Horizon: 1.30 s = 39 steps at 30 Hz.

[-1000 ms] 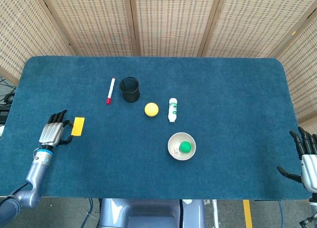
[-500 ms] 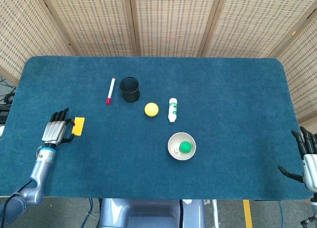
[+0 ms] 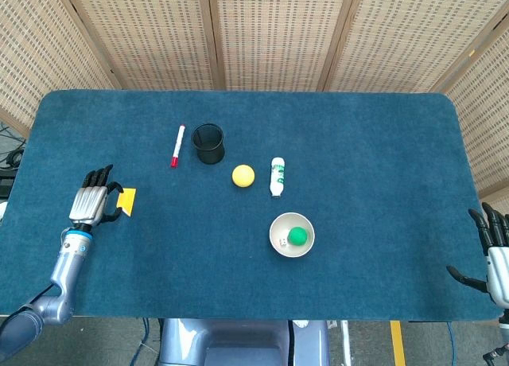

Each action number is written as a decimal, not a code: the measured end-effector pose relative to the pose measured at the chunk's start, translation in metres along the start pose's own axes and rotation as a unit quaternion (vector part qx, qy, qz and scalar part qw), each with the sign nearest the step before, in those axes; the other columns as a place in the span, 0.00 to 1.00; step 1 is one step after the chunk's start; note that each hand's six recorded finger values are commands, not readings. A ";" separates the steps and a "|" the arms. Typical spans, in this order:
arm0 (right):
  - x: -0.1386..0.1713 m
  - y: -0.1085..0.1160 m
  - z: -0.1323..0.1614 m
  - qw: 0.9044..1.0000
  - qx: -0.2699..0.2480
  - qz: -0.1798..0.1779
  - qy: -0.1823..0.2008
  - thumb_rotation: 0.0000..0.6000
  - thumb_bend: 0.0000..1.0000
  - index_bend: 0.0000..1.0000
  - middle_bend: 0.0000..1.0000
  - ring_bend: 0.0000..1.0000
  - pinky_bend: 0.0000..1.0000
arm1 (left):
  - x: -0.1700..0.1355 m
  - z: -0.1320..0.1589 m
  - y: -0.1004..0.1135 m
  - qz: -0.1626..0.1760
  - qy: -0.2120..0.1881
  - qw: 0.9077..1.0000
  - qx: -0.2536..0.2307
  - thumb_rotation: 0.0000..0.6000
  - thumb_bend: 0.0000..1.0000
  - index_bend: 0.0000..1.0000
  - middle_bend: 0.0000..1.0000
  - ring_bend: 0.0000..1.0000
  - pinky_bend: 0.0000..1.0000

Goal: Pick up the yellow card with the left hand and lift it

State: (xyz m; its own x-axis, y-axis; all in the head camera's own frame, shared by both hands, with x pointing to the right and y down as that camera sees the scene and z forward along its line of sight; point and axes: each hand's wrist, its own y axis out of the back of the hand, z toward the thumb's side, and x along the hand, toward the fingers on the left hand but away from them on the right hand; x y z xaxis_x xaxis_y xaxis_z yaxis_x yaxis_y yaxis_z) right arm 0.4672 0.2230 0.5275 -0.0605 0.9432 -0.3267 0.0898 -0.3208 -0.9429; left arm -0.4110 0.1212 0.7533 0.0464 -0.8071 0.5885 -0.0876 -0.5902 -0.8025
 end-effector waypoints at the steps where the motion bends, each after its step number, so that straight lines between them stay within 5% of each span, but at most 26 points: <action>1: 0.000 0.000 0.000 1.000 0.000 0.000 0.000 1.00 0.00 0.05 0.00 0.00 0.00 | -0.001 -0.001 -0.001 -0.005 0.000 1.000 0.002 1.00 0.34 0.39 0.00 0.00 0.00; 7: 0.000 0.000 0.000 1.000 -0.001 0.000 0.000 1.00 0.00 0.05 0.00 0.00 0.00 | -0.007 -0.006 -0.005 -0.027 -0.001 1.000 0.012 1.00 0.36 0.41 0.00 0.00 0.00; 12: 0.000 0.000 0.000 1.000 -0.002 0.000 0.000 1.00 0.00 0.05 0.00 0.00 0.00 | -0.009 -0.008 -0.006 -0.035 -0.001 0.999 0.028 1.00 0.49 0.42 0.00 0.00 0.00; 39: -0.001 0.001 -0.001 1.000 -0.004 0.001 0.000 1.00 0.00 0.05 0.00 0.00 0.00 | -0.009 -0.003 -0.005 -0.035 0.005 0.998 0.048 1.00 0.52 0.73 0.00 0.00 0.00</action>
State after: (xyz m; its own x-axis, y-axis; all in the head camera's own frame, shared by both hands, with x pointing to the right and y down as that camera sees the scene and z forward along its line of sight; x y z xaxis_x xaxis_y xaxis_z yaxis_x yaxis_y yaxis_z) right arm 0.4678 0.2221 0.5273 -0.0608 0.9426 -0.3282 0.0982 -0.3216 -0.9418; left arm -0.4139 0.1313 0.7525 0.0390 -0.7634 0.6448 0.0107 -0.6449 -0.7642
